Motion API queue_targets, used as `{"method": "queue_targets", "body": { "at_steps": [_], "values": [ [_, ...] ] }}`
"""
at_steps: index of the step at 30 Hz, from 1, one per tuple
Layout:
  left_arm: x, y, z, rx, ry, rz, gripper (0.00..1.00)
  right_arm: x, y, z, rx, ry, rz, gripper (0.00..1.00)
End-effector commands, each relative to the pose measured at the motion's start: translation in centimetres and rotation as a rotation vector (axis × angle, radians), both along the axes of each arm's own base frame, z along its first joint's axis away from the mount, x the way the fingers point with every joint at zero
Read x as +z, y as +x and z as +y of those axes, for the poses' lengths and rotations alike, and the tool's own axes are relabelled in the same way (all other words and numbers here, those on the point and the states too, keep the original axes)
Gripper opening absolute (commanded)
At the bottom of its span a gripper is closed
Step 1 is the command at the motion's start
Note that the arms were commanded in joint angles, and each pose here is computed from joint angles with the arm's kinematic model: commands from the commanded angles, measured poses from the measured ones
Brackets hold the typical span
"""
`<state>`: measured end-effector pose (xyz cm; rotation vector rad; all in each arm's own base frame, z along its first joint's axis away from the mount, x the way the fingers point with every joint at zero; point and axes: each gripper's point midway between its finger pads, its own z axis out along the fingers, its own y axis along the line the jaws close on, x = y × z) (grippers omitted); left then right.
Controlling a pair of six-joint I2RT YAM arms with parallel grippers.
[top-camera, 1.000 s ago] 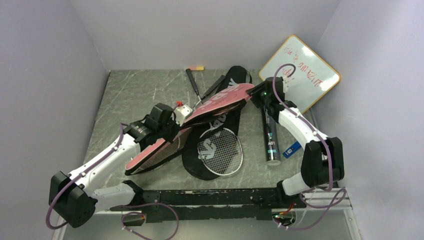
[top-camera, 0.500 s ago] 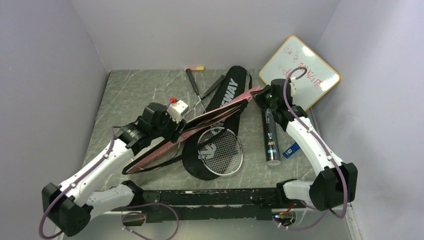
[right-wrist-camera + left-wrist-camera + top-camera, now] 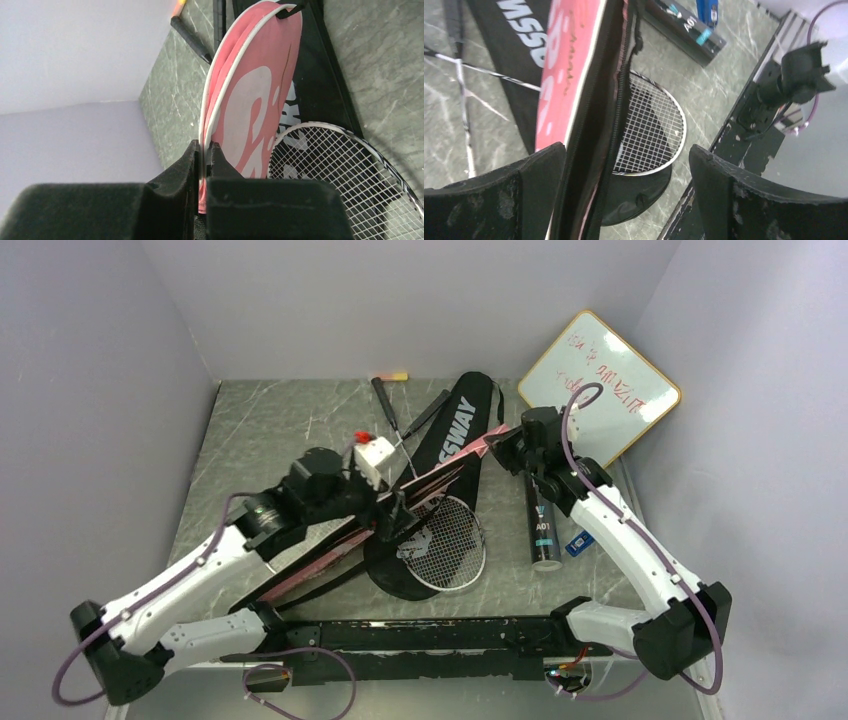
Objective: Pack up the badminton gear
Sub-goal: Adjust the racket bag at the center of the board.
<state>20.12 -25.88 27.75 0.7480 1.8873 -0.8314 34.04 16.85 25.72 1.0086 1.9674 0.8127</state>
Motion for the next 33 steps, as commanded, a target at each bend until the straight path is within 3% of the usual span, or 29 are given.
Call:
{"method": "queue_targets", "body": {
  "at_steps": [1, 5, 10, 19, 22, 33],
  "values": [
    [-1.5, 0.5, -3.1, -0.059, 0.118, -0.087, 0.96, 3.6, -0.1, -0.3, -0.041, 0.074, -0.086, 0.00],
    [-3.5, 0.7, -5.8, -0.127, 0.253, -0.110, 0.97, 3.4, -0.4, -0.5, -0.044, 0.067, -0.080, 0.00],
    [-4.2, 3.4, -3.7, 0.059, 0.453, -0.190, 0.97, 3.4, -0.8, -0.8, -0.044, 0.070, -0.086, 0.00],
    [-0.7, 2.0, -1.2, 0.069, 0.439, -0.208, 0.91, 4.7, -1.3, -2.9, -0.114, 0.013, -0.131, 0.00],
    [-0.2, 1.4, -0.2, 0.072, 0.443, -0.197, 0.95, 4.6, -1.2, -2.8, -0.104, 0.001, -0.130, 0.00],
    [-5.0, 0.1, -1.1, -0.041, 0.509, -0.115, 0.97, 3.7, -0.8, -1.4, -0.041, 0.009, -0.103, 0.00]
  ]
}}
